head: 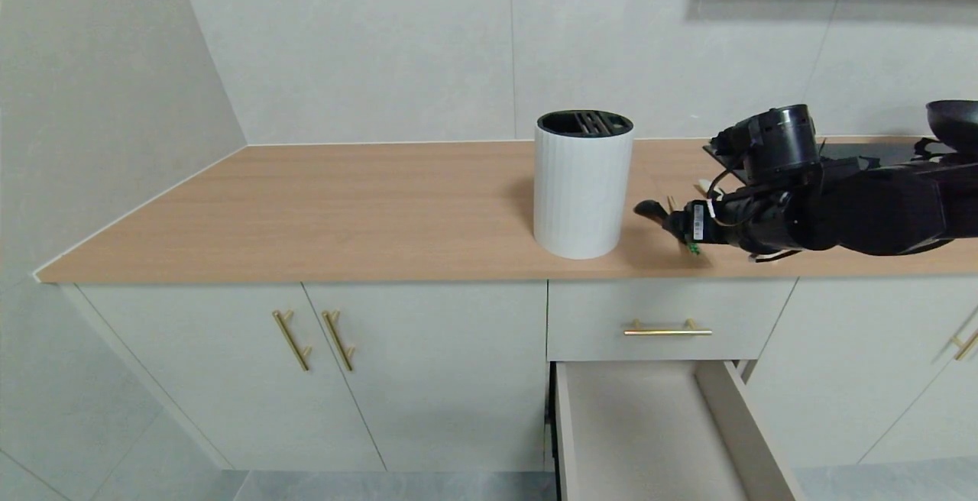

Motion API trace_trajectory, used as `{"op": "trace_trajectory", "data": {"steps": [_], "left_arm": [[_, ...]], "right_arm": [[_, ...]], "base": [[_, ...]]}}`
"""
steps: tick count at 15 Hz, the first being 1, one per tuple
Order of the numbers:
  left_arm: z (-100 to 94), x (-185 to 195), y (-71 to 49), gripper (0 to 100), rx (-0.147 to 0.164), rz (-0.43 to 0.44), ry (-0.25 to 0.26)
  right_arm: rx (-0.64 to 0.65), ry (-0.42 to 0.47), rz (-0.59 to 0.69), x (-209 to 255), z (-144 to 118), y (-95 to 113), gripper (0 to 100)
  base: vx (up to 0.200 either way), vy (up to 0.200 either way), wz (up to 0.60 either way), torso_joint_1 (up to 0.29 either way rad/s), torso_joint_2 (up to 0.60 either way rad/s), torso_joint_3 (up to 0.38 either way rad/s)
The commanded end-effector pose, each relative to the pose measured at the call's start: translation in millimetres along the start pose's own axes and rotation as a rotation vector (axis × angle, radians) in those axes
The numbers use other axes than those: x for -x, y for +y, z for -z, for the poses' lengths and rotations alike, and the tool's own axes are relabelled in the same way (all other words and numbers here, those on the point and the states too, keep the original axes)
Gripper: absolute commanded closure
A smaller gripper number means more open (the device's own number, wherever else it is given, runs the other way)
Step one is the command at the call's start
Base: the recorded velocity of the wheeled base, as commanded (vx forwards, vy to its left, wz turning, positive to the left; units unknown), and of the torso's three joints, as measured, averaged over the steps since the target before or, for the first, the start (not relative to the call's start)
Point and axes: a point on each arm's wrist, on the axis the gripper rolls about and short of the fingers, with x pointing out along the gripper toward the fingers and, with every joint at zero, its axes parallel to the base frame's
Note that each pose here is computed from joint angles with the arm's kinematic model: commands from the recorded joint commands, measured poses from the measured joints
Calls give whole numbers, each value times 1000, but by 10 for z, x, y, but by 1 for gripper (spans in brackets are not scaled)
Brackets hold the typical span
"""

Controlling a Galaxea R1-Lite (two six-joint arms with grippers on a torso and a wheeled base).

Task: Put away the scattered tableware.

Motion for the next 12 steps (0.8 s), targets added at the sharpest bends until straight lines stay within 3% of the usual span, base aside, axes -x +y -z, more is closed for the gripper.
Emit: {"op": "trace_trajectory", "data": {"steps": [1,12], "left_arm": [[0,0,0,0,0,0,0],[0,0,0,0,0,0,0]], "right_arm": [[1,27,9,-147,76,-7,0],[-16,54,52,-545,204,-65,0]], "base": [[0,0,0,0,0,0],[0,0,0,0,0,0]]}}
